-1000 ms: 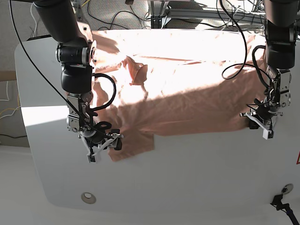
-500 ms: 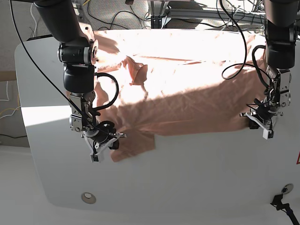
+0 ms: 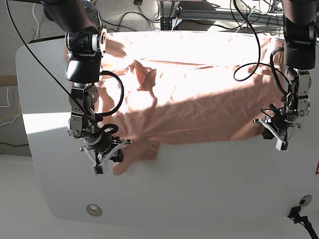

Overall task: Fold the T-shirt properly
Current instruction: 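Grasp the hem corners with both grippers and lift, then fold the hem over toward the collar edge with both grippers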

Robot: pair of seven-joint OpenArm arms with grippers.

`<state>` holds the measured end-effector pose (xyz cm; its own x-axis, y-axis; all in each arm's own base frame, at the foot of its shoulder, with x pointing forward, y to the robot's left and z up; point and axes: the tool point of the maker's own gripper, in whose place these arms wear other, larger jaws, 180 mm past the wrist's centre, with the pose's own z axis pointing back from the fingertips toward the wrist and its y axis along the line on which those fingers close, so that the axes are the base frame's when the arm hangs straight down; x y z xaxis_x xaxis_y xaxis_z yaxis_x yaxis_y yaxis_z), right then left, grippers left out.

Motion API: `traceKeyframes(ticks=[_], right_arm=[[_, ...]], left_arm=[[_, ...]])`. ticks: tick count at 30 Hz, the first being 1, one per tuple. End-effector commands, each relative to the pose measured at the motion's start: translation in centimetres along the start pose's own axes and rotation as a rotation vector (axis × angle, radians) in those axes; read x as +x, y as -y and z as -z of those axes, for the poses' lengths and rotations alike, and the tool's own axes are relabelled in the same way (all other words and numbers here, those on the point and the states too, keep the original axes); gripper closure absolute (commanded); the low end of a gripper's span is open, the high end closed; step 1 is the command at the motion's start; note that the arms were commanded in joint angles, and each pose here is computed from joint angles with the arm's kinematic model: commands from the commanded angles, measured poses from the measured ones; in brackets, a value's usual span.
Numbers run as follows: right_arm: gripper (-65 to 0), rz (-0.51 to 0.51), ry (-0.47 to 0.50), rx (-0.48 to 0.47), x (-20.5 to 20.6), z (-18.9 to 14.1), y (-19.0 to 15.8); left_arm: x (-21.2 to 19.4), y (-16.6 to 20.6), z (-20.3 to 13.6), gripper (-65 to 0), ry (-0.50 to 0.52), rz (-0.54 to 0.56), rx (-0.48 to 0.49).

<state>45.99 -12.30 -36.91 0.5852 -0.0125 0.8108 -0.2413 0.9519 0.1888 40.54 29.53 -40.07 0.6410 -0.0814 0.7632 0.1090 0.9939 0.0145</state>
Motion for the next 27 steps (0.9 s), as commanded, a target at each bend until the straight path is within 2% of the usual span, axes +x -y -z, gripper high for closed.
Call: traceKeyframes(ticks=[1, 5, 15, 21, 27], right_arm=[[0.0, -0.054, 0.084, -0.013, 3.9, -1.7, 0.1], [0.0, -0.115, 0.077, -0.031, 3.3, -4.5, -0.7], [0.0, -0.217, 0.060, -0.063, 1.3, -10.7, -3.0], [0.0, -0.237, 0.045, -0.062, -1.3, -13.3, -4.2], [0.0, -0.231, -0.027, -0.056, -5.0, -15.1, -4.9]], left_arm=[[3.5, -1.3, -1.3, 0.0, 0.108, -0.005, 0.024], [4.2, -2.6, -4.0, 0.0, 0.190, -0.036, 0.058], [3.3, -1.8, -9.2, 0.0, 0.265, 0.009, 0.072], [1.5, 0.2, -11.0, 0.0, 0.247, 0.055, 0.040], [-1.7, 2.1, -12.4, 0.0, 0.187, 0.081, 0.001]])
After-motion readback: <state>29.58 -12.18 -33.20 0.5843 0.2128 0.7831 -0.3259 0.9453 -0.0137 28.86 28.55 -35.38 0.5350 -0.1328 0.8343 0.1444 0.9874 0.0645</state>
